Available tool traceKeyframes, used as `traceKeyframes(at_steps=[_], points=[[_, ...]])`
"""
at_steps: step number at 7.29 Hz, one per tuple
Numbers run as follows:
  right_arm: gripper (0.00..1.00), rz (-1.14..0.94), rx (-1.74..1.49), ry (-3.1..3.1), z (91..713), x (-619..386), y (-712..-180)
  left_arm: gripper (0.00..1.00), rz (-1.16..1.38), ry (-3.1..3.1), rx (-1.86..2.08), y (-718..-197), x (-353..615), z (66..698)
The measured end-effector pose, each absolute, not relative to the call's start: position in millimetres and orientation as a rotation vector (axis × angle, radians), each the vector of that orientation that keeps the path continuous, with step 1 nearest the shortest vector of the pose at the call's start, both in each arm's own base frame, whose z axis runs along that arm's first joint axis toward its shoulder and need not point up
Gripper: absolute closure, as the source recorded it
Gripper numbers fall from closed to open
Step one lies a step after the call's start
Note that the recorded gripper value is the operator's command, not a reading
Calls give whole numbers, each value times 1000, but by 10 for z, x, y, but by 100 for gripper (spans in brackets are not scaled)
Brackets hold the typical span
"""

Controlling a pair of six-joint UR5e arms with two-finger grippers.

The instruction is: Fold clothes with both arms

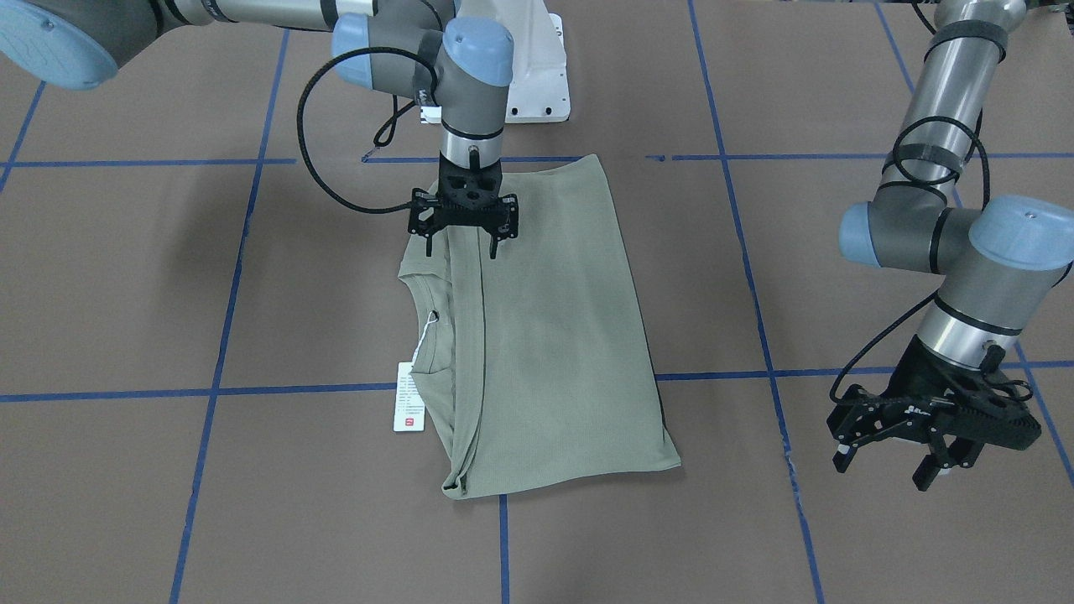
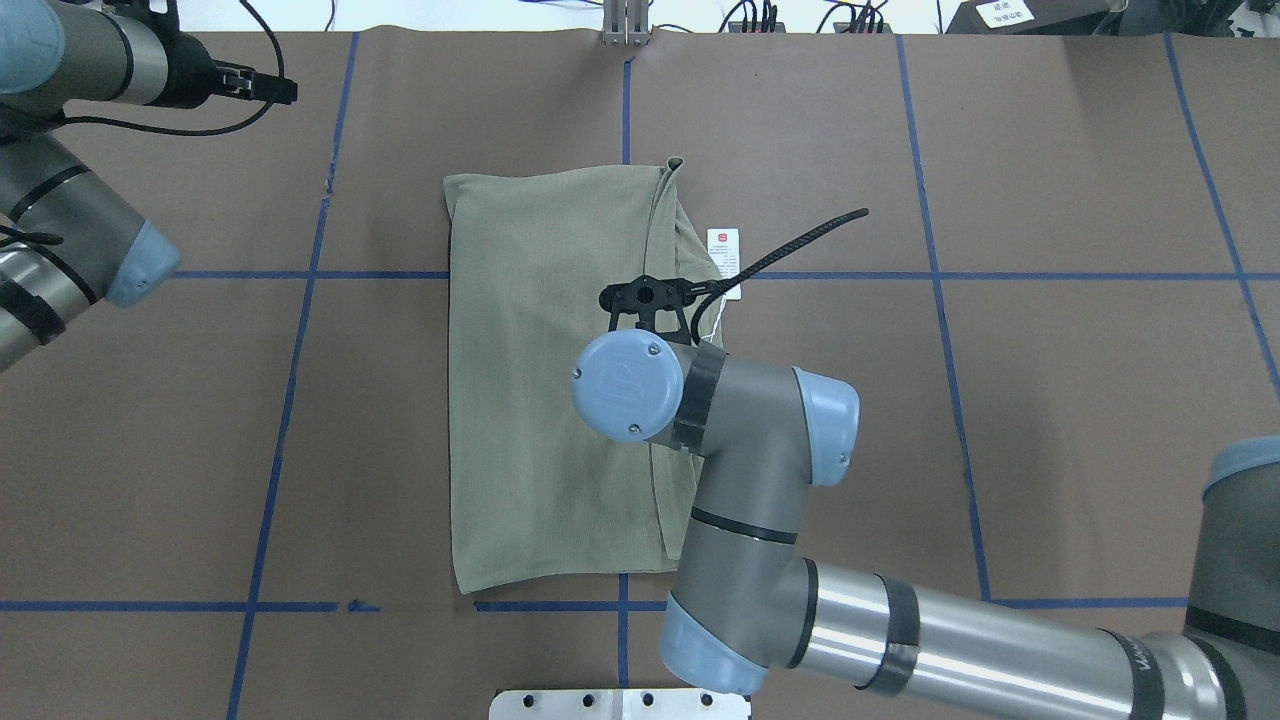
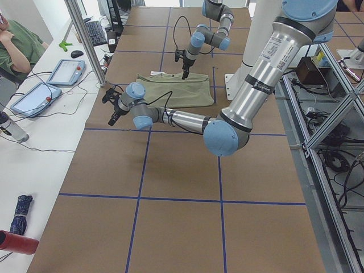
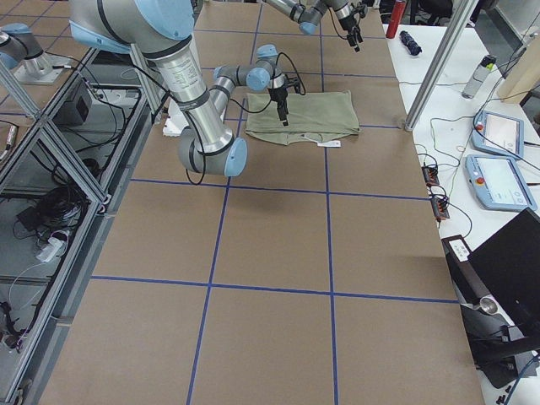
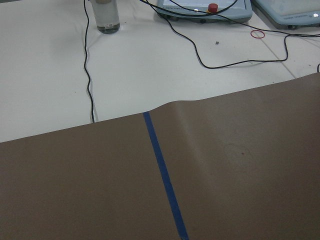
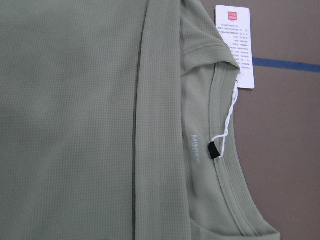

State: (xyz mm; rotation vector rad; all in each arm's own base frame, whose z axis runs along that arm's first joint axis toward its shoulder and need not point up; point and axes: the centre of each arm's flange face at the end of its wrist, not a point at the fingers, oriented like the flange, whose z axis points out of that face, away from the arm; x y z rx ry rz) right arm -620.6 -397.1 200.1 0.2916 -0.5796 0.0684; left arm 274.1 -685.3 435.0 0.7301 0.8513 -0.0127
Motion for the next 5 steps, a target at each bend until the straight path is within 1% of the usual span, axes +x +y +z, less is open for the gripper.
traceKeyframes(at_steps=[1, 2, 3, 4, 5], points=[[20, 49, 282, -542, 2003, -6377, -4114, 0, -11, 852, 729, -6847, 2755, 4351], [28, 25, 275, -509, 2001, -6507, -4197, 0, -9, 853, 728, -6838, 2774, 4356], [30, -13, 275, -481, 1990, -6565, -4228, 0, -6, 856, 726, -6821, 2813, 4363], [34, -48, 277, -461, 1986, -6582, -4240, 0, -4, 862, 723, -6800, 2861, 4366], [42, -67, 279, -450, 1990, -6587, -4244, 0, -7, 868, 718, -6783, 2898, 4365]])
